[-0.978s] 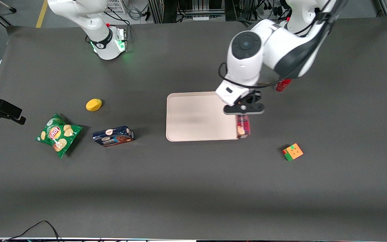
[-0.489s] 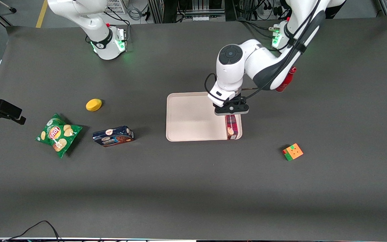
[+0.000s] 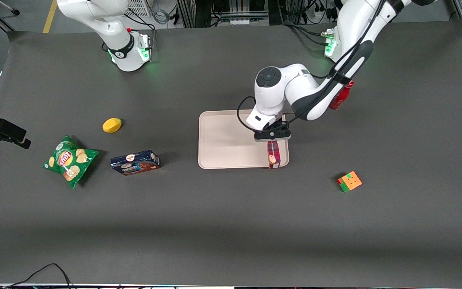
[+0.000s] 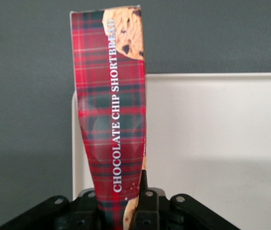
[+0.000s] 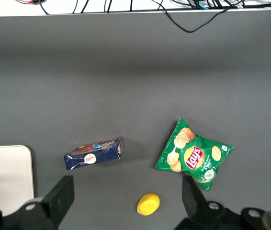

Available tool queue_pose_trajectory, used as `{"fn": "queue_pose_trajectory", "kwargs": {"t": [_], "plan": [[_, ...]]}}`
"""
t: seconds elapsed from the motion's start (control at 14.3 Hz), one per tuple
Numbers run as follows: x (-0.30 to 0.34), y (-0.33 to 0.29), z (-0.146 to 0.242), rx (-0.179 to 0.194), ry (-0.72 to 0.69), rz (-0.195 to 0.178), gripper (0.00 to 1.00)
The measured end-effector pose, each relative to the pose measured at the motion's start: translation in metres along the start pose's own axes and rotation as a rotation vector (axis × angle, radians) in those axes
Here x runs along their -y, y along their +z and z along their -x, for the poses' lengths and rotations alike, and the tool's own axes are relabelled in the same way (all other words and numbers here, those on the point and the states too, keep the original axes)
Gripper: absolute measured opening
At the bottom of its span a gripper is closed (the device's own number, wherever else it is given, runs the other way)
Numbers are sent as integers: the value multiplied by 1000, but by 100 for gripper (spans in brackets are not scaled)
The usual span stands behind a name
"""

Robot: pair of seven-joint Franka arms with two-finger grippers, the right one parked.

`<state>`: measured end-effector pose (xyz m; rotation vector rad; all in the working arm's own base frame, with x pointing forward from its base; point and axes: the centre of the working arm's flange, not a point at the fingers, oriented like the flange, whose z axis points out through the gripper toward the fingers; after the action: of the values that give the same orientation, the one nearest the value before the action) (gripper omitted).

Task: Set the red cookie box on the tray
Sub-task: 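Lower the cookie box onto the tray and open the left gripper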

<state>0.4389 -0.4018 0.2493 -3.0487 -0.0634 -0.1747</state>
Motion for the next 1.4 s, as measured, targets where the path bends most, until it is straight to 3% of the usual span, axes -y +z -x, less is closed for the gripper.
{"fn": "queue_pose_trajectory", "kwargs": {"t": [0.28, 0.84, 1.05, 1.19, 1.4], "plan": [[-2, 14, 4, 22, 5, 8, 25], [-7, 21, 23, 37, 20, -3, 25], [-6, 24, 20, 38, 10, 8, 27], [-3, 31, 17, 47, -2, 16, 39], [1, 39, 11, 58, -17, 24, 70]]}}
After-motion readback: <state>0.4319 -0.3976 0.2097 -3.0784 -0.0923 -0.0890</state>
